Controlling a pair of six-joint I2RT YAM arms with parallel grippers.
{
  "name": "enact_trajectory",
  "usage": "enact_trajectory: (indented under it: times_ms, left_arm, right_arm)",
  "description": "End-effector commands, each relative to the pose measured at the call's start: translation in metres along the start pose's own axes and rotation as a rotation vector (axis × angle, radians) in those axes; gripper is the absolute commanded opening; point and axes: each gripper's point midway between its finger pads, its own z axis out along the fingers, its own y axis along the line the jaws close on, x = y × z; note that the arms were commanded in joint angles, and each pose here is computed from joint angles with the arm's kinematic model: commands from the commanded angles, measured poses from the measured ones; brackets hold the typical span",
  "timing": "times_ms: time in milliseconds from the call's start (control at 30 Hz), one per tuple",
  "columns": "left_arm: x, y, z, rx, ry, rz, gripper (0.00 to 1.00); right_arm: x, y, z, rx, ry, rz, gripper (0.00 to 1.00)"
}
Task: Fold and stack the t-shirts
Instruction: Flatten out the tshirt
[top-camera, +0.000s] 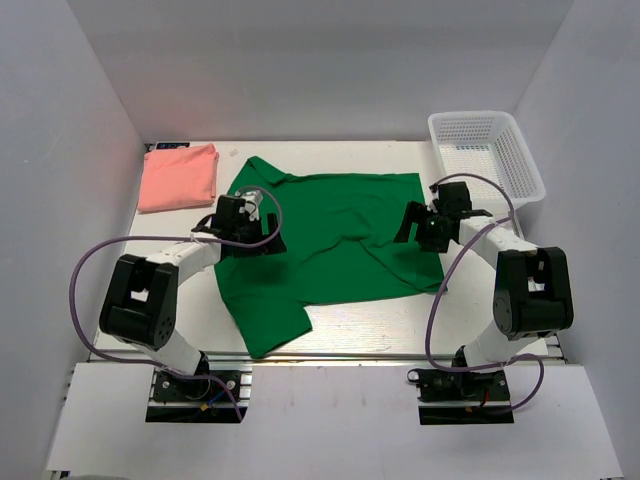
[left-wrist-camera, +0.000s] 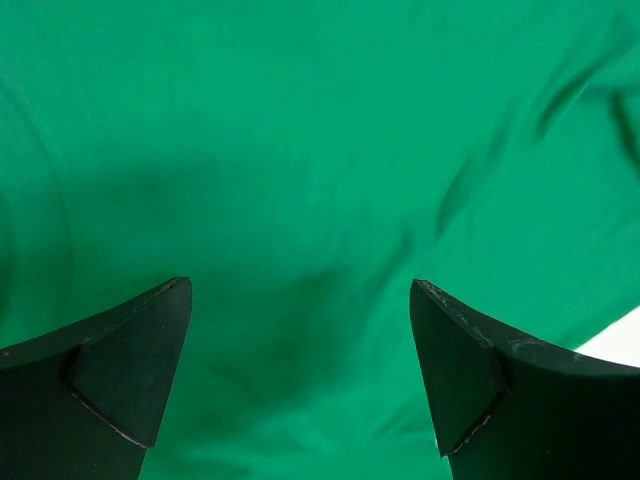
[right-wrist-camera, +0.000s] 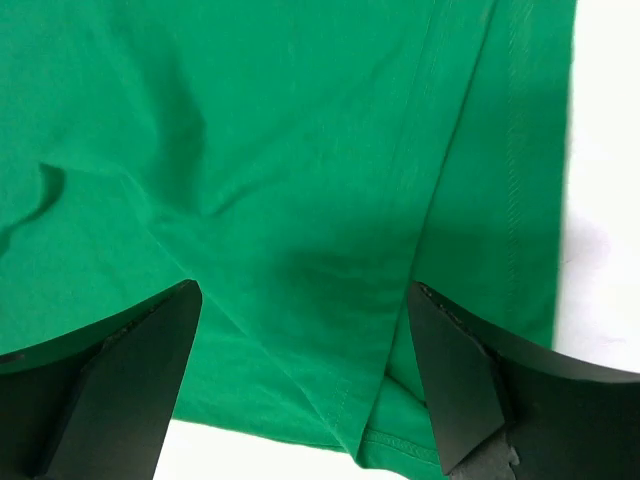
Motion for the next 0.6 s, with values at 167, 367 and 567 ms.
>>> enact_trajectory:
  times_ms: [167, 367, 567]
  left_arm:
    - [0.024, 0.000, -0.014, 0.016, -0.012, -0.020, 1.00]
    - [0.043, 0.012, -0.007, -0.025, 0.035, -0.036, 1.00]
    - [0.049, 0.018, -0.004, -0.052, 0.056, -0.051, 1.00]
  right_arm:
    - [0.017, -0.001, 0.006, -0.068, 0.029, 0.077, 0.89]
    - [0.029, -0.010, 0.013, -0.076, 0.067, 0.108, 0.87]
    - [0.030, -0.001, 0.014, -0.177, 0.072, 0.132, 0.83]
